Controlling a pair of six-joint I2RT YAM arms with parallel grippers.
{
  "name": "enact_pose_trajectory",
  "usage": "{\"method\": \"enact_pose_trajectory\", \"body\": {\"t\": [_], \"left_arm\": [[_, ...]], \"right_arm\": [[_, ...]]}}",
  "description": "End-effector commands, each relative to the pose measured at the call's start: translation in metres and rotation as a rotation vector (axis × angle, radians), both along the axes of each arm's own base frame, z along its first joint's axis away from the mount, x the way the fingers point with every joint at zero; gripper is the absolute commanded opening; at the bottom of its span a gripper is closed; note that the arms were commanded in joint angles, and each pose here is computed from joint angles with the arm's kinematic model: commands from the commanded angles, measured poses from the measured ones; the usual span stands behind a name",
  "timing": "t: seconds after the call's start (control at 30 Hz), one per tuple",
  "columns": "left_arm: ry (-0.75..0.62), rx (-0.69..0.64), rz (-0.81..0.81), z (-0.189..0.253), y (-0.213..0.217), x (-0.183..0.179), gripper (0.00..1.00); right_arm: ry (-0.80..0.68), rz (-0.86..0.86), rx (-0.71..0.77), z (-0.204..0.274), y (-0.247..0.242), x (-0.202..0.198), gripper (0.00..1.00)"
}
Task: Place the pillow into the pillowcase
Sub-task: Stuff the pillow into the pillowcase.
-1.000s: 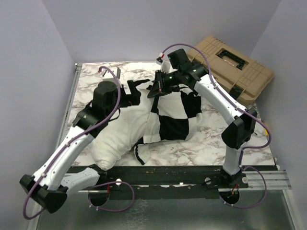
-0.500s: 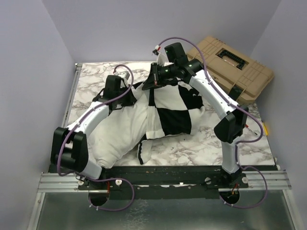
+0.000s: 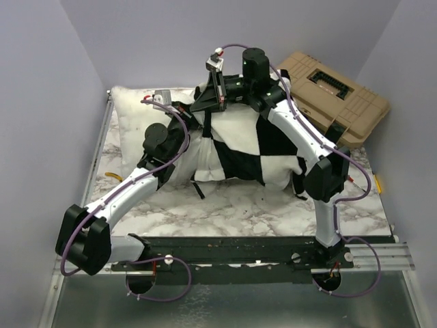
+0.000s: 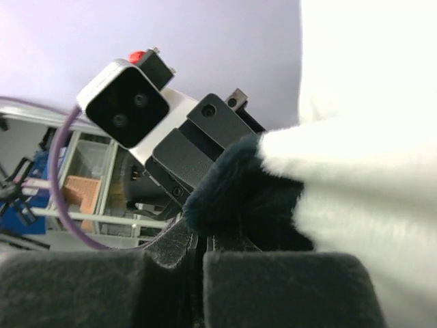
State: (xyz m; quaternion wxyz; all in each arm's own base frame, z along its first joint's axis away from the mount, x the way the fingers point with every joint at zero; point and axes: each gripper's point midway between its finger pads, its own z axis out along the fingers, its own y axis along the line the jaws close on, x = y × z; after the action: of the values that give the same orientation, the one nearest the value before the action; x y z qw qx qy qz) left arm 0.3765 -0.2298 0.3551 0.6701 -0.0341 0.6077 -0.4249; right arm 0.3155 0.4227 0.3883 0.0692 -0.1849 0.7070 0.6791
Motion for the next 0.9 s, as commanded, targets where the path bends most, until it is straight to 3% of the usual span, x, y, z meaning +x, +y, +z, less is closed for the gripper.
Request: {"method": "enact_pose_trajectory", "body": {"t": [0.0,0.1,0.27,0.37,0.53,0.67,0.87], "left_arm": [[-0.227,-0.175,-0.095,0.067,-0.035,-0.034,0.0],[-0.266,-0.142,-0.194,0.069,-0.058,-0.044,0.0],[-0.281,-0.083,-0.293,0.061,-0.077,-0.073,0.0],[-0.244,0.024,-0.339,0.044,-0.097,-0.093,0.0],[-0.249,0.158,-0.387,0.03,-0.135,-0.123,0.0],[-0.264,0.243,-0.281,0.024,-0.147,-0.113,0.0],[-0.449,0.401,-0.132,0.049,-0.164,-0.108,0.0]], "right_arm": [[-0.061,0.14,0.21,0.069,0.006,-0.048,0.0],[-0.079,0.112,0.238,0.078,0.006,-0.042,0.0],[-0.106,-0.039,0.245,0.091,-0.006,0.002,0.0],[-0.104,-0.093,0.248,0.096,-0.018,0.03,0.0],[-0.028,-0.066,0.264,0.095,-0.011,0.04,0.0],[0.029,0.004,0.241,0.088,0.001,0.02,0.0],[0.092,0.082,0.241,0.103,-0.006,-0.004,0.0]]}}
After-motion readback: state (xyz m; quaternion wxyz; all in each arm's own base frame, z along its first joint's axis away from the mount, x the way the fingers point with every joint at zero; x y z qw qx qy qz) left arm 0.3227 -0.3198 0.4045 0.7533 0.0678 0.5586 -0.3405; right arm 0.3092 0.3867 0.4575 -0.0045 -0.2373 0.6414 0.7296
